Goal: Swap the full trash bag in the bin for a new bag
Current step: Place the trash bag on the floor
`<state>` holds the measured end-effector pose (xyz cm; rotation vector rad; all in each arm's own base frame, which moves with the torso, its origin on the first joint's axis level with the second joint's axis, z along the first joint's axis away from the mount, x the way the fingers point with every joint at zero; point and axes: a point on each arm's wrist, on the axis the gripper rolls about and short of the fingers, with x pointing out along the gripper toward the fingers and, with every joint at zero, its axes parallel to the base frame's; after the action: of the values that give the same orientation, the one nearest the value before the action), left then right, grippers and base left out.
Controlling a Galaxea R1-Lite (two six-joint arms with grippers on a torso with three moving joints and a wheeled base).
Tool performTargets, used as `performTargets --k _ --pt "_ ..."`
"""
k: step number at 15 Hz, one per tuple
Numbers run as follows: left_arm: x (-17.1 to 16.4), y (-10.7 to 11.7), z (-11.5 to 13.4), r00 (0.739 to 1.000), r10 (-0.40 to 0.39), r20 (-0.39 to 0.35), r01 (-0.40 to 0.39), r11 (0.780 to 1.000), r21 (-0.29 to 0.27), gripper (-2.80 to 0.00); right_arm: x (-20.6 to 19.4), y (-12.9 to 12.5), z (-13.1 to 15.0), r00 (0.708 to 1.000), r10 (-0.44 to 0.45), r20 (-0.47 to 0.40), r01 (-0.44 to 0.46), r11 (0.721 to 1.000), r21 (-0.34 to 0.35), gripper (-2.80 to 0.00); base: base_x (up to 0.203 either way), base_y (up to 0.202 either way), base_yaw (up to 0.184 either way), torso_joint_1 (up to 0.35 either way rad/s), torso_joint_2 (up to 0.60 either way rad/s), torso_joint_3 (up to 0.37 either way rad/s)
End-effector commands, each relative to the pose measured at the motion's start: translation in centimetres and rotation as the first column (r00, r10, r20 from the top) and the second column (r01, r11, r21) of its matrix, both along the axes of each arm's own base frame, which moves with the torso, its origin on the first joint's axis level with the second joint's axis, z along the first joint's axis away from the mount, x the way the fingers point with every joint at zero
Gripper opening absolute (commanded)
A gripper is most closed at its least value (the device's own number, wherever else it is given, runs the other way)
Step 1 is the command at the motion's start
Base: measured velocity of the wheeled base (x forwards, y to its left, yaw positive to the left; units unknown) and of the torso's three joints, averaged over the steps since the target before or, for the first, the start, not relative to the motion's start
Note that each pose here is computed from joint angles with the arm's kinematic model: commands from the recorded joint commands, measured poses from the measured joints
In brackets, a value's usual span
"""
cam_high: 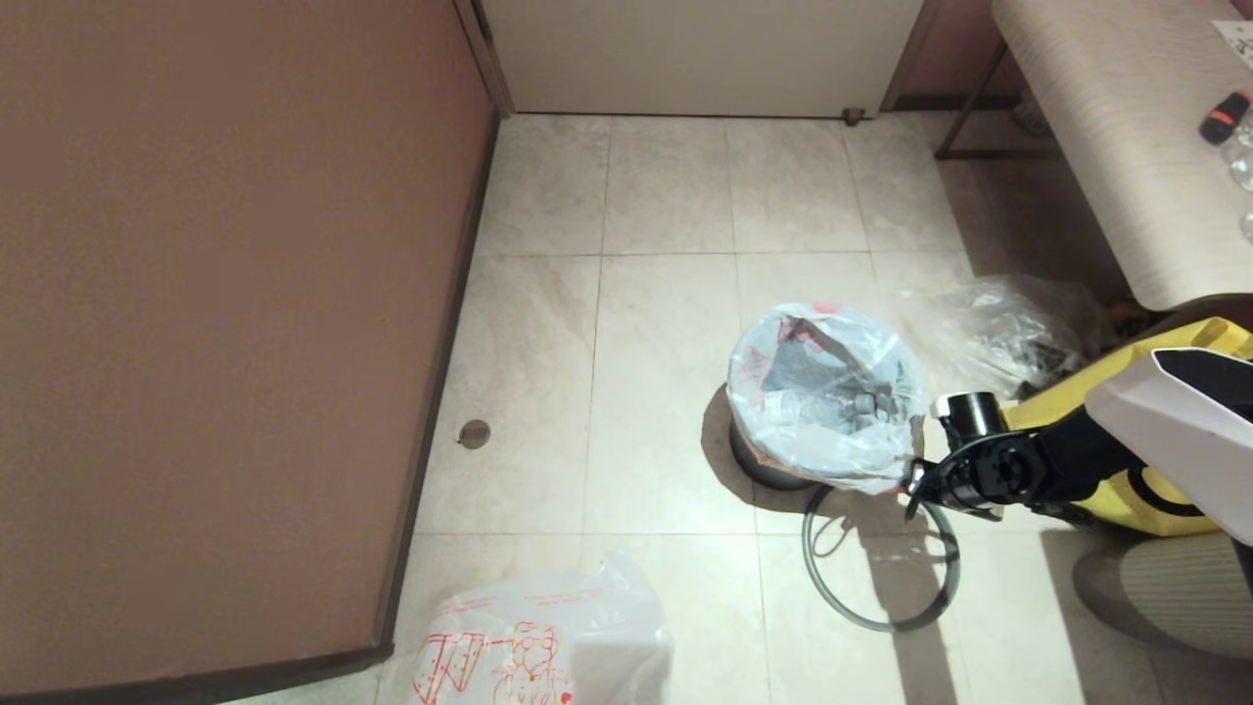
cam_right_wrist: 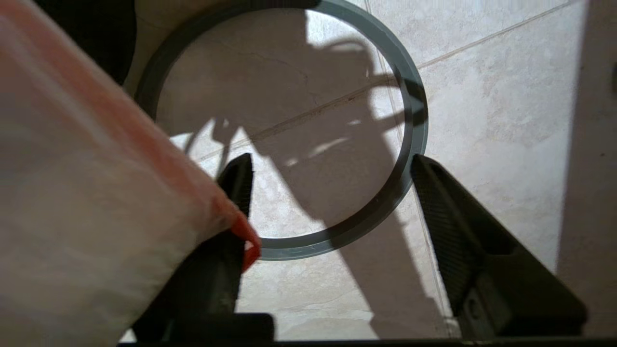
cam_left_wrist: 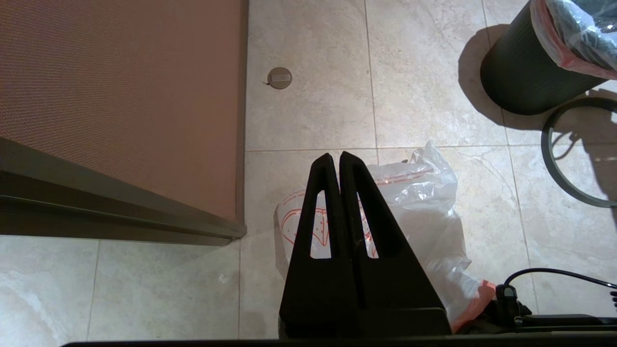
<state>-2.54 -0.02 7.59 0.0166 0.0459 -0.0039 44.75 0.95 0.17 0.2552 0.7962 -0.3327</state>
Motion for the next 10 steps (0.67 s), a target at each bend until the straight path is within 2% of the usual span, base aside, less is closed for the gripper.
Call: performTargets --k 1,5,10 --pt "0.0 0.0 0.0 1.0 0.0 -0.002 0.0 1.0 0.0 -2.8 -0.2 0.0 1.3 1.0 -0.003 0.025 0.003 1.0 0.002 -2.8 0.0 0.0 0.0 0.0 0.0 0.0" --pt "0.0 0.0 0.0 1.0 -0.001 -0.002 0.001 1.0 0.0 -2.8 -1.4 0.2 4.0 0.998 -0.001 0.056 0.0 1.0 0.011 -2.8 0.0 0.0 0.0 0.0 0.0 0.0" --pt "0.0 0.0 0.0 1.0 0.0 -0.002 0.0 1.0 0.0 -2.8 -4.0 2.4 8.8 0.996 -0.009 0.09 -0.003 0.991 0.136 -2.8 0.0 0.0 0.0 0.0 0.0 0.0"
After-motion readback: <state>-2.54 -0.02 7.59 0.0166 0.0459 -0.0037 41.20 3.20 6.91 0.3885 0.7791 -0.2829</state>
